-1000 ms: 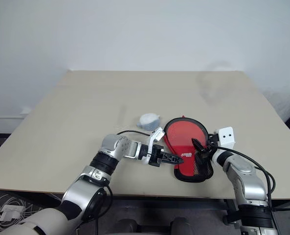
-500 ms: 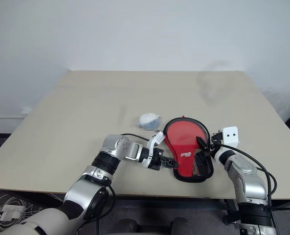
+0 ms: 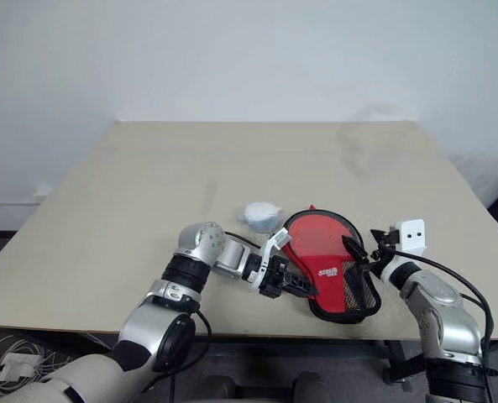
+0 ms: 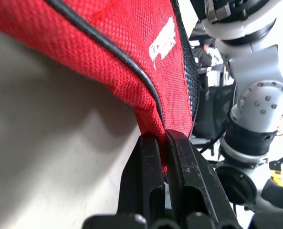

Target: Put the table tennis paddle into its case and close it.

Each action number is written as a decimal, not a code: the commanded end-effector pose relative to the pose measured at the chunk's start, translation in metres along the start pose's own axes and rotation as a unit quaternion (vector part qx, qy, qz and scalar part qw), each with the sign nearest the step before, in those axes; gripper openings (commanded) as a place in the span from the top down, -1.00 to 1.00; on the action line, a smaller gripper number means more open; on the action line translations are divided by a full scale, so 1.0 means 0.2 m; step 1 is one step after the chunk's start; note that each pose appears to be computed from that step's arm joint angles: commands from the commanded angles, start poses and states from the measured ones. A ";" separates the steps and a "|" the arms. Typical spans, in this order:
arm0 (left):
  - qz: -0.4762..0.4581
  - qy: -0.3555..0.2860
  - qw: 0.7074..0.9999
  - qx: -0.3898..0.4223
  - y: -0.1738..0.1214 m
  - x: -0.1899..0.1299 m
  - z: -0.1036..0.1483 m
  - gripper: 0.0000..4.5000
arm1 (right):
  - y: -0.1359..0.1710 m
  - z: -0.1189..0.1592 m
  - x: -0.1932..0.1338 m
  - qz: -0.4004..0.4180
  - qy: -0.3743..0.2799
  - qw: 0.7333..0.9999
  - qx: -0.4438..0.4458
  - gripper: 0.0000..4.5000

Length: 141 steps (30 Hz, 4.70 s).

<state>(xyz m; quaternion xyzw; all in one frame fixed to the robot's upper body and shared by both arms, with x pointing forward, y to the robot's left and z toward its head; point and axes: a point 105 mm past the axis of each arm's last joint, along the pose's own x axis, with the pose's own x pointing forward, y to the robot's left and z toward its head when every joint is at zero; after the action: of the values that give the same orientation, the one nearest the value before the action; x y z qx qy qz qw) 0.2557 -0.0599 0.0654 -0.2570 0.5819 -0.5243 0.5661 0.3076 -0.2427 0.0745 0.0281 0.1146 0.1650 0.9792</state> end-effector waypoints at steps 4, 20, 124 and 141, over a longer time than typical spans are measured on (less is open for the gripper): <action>-0.040 0.094 0.994 0.037 -0.13 0.15 -0.15 0.98 | -0.01 0.10 -0.02 -0.002 -0.026 0.999 -0.035 -0.87; -0.012 0.106 0.994 0.009 -0.06 0.14 -0.22 0.98 | -0.06 0.08 -0.06 -0.018 -0.008 0.998 -0.053 -0.87; 0.210 -0.248 0.878 0.352 0.04 -0.49 0.72 0.99 | 0.40 -0.56 -0.05 0.128 0.203 0.970 -0.031 -0.87; 0.124 -0.325 0.848 0.399 -0.24 -0.16 0.79 0.99 | 0.45 -0.61 -0.10 0.136 0.224 0.964 -0.051 -0.87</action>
<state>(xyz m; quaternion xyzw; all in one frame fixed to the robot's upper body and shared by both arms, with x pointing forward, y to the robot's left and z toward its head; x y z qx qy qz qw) 0.3986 -0.0768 0.1156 -0.0795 0.1944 -0.4836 0.8497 0.2668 -0.1622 0.0254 -0.0564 0.1946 0.2998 0.9322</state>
